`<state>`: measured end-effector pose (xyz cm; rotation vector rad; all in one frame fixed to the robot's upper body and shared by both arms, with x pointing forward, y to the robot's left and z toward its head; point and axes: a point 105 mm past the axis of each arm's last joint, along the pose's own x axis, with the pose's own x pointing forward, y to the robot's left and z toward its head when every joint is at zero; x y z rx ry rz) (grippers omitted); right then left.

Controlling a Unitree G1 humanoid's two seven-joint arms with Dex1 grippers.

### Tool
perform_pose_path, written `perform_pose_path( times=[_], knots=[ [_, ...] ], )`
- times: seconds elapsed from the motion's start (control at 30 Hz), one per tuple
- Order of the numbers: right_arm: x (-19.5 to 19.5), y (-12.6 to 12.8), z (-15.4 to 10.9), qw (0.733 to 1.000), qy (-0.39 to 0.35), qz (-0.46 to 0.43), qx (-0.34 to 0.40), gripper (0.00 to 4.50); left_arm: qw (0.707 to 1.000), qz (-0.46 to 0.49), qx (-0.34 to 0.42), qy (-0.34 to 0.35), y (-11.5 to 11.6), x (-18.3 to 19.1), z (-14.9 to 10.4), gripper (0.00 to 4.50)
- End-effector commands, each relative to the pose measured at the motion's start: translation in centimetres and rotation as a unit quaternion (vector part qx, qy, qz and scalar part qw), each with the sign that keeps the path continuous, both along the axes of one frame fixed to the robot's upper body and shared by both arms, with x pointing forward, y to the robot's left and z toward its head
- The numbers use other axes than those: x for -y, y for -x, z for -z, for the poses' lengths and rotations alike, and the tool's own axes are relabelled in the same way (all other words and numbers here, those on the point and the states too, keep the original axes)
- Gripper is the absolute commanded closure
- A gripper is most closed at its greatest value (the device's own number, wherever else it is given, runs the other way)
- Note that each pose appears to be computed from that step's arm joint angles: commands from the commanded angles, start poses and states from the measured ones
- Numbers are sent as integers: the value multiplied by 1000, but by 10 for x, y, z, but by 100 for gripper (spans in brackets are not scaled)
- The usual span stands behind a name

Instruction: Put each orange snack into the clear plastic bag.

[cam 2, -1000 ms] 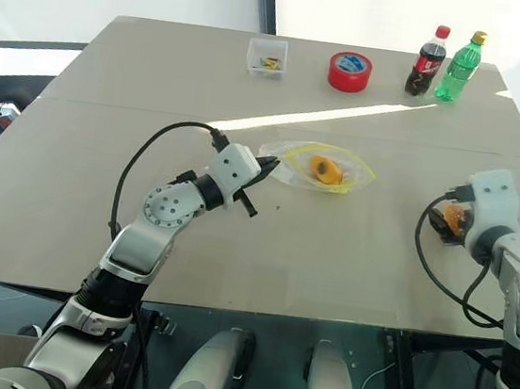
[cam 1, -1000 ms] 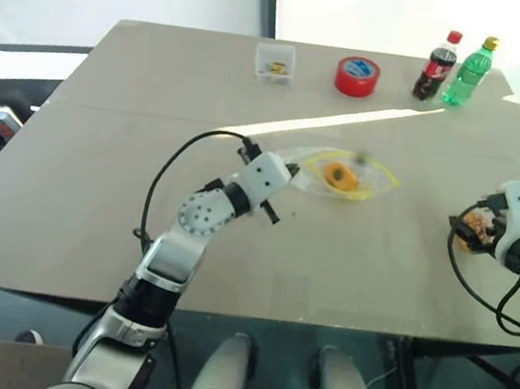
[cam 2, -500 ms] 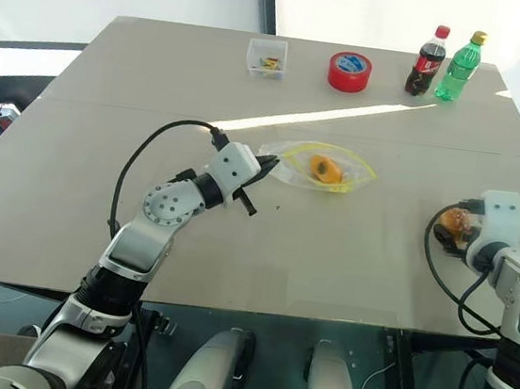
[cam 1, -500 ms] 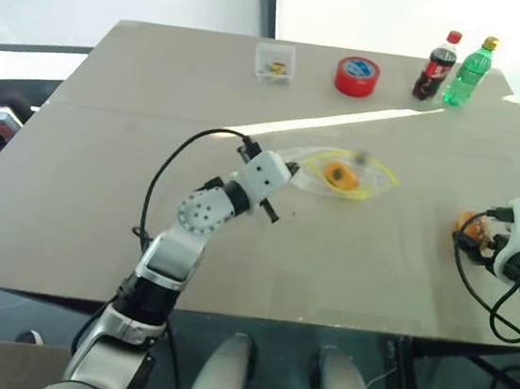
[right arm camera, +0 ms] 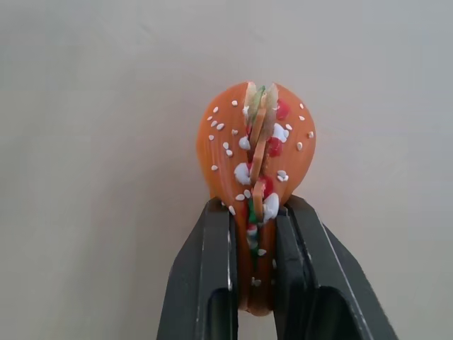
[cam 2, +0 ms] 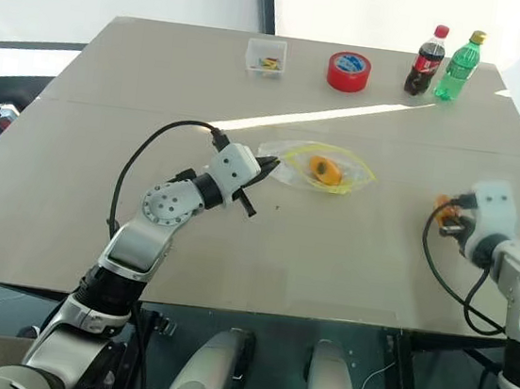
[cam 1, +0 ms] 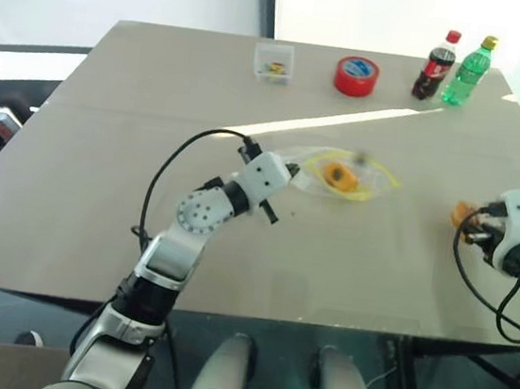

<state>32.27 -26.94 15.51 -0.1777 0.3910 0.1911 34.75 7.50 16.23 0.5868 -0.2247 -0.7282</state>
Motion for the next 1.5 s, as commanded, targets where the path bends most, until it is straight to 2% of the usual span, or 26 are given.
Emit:
perform_pose_path(
  times=[0.03,0.17,0.33,0.63,0.9,1.17,1.27,1.33,1.37,1.4,1.43,1.5],
  knots=[
    [-41,6,-54,990,-15,-119,72,402,1000,17,25,-1,3,6,-11,450],
    [-86,21,-70,969,-21,-235,74,402,999,20,25,-2,3,7,-11,450],
    [-122,18,-55,953,15,-299,51,402,999,28,23,-5,5,9,-9,450],
    [-140,-5,-44,921,135,-358,73,402,999,32,30,-10,6,11,-10,450],
    [-155,-11,-53,867,247,-422,99,402,998,40,36,-16,9,14,-9,450],
    [-164,-23,-60,834,305,-435,147,402,998,40,38,-15,9,15,-9,450],
    [-167,-26,-58,830,308,-439,155,301,998,38,39,-12,8,16,-10,450],
    [-164,-28,-54,823,324,-442,149,201,998,38,38,-11,8,16,-10,450],
    [-163,-31,-55,824,329,-434,156,189,999,37,37,-8,8,16,-10,450],
    [-162,-34,-56,825,331,-428,162,125,999,36,36,-5,8,16,-9,450],
    [-161,-36,-57,827,331,-422,165,109,999,36,35,-4,8,16,-9,450],
    [-159,-35,-61,833,318,-422,164,22,999,33,33,-4,7,15,-9,450]
  ],
)
